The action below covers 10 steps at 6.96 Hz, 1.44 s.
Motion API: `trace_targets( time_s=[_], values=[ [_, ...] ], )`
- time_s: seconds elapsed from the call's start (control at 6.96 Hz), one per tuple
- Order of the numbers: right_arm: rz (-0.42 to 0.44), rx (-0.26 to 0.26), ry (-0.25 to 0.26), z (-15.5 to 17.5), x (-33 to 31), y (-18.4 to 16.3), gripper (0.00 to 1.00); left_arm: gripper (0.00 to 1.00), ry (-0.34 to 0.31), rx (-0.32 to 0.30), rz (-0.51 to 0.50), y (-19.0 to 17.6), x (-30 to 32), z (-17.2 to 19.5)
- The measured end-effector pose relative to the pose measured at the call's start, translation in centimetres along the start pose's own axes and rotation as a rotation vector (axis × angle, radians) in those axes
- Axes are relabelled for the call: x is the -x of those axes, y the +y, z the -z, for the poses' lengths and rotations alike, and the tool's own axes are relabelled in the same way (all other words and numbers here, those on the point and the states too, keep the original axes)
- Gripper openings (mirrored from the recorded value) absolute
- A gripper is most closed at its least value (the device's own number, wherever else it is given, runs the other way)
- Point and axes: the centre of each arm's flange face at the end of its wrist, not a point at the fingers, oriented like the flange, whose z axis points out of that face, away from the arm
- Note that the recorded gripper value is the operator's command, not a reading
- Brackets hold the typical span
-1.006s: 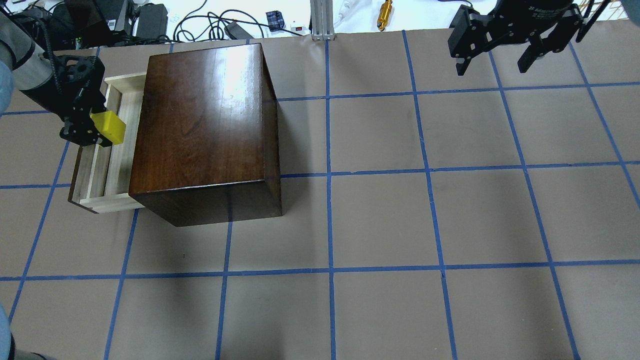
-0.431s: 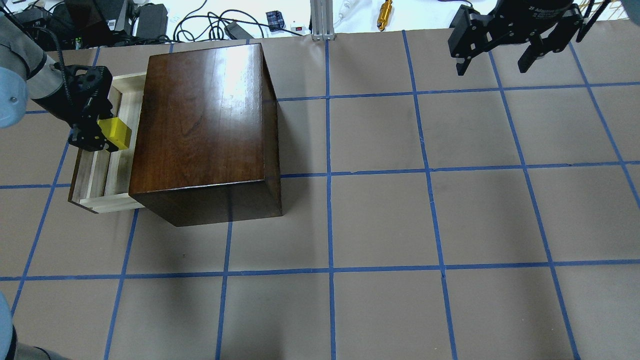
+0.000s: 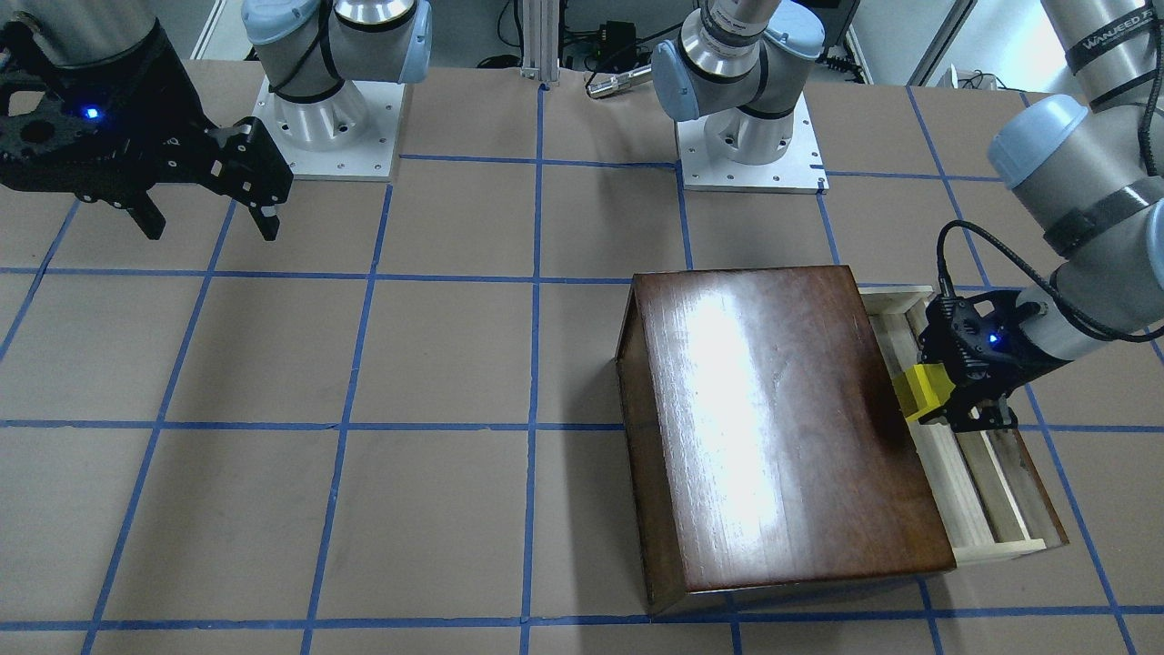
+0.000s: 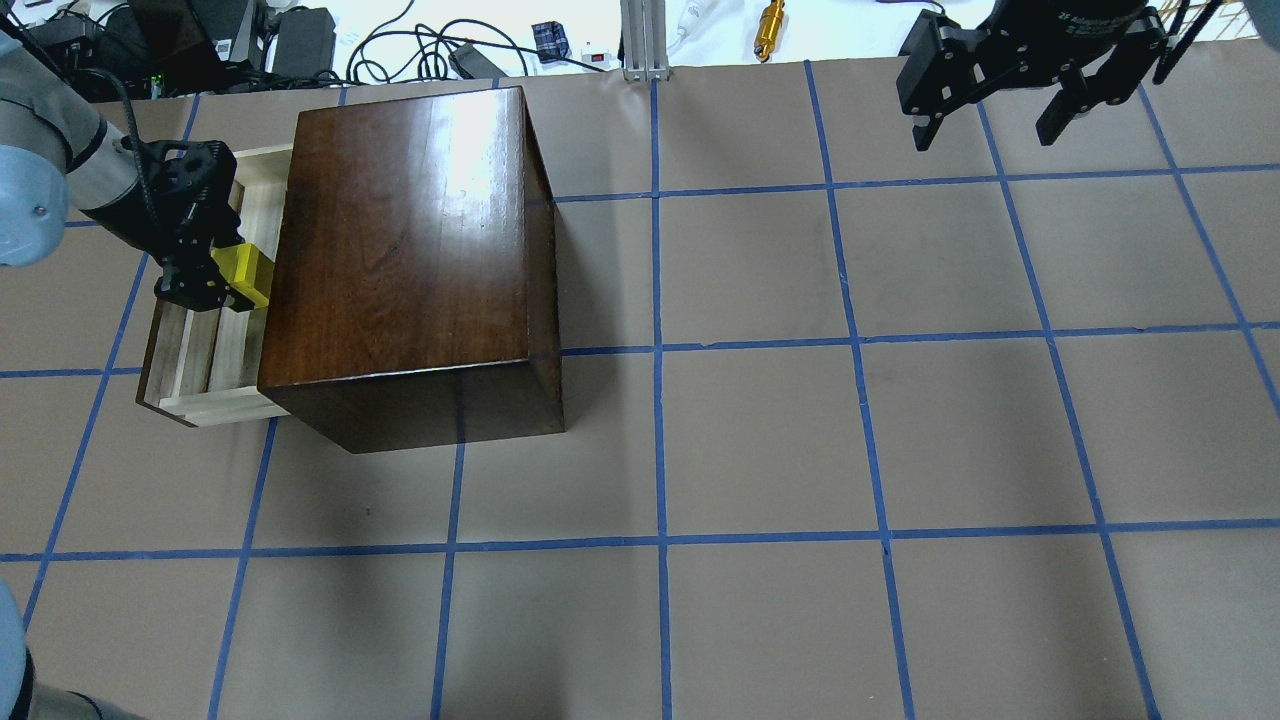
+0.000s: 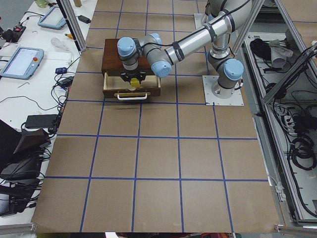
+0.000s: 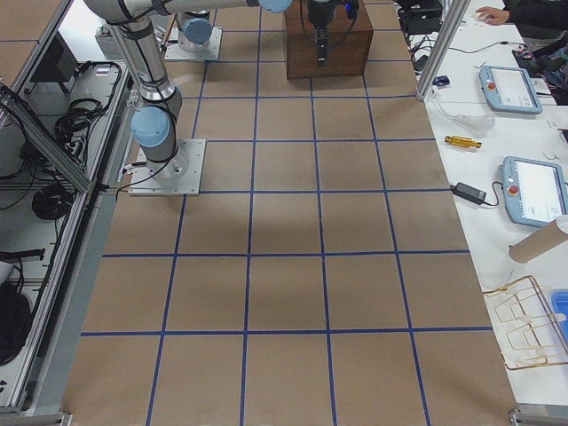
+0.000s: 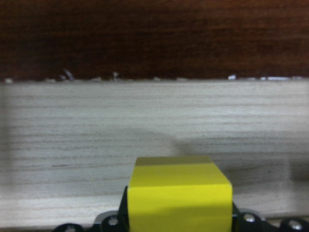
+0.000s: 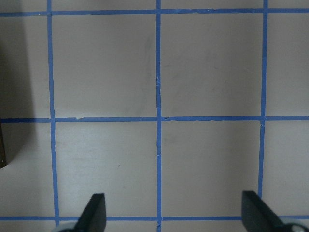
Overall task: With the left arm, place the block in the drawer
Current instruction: 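Lower the cube into the drawer and open the left gripper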
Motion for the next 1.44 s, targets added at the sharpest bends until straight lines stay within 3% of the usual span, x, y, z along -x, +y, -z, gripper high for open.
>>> trace_targets(
  time_s=[0.58, 0.72, 1.44],
  values=[
    [0.0, 0.001, -0.001, -0.04, 0.01, -0.02, 1.0, 0.57, -0.003, 0.003, 0.003, 0.37, -0.27, -0.44],
    [0.0, 0.001, 0.0, -0.05, 0.0, -0.03, 1.0, 1.0, -0.006, 0.009, 0.002, 0.47, -0.25, -0.37],
    [0.0, 0.001, 0.0, -0.05, 0.03, -0.03, 1.0, 1.0, -0.02, 0.017, 0.003, 0.42, -0.37, 0.33]
  ],
)
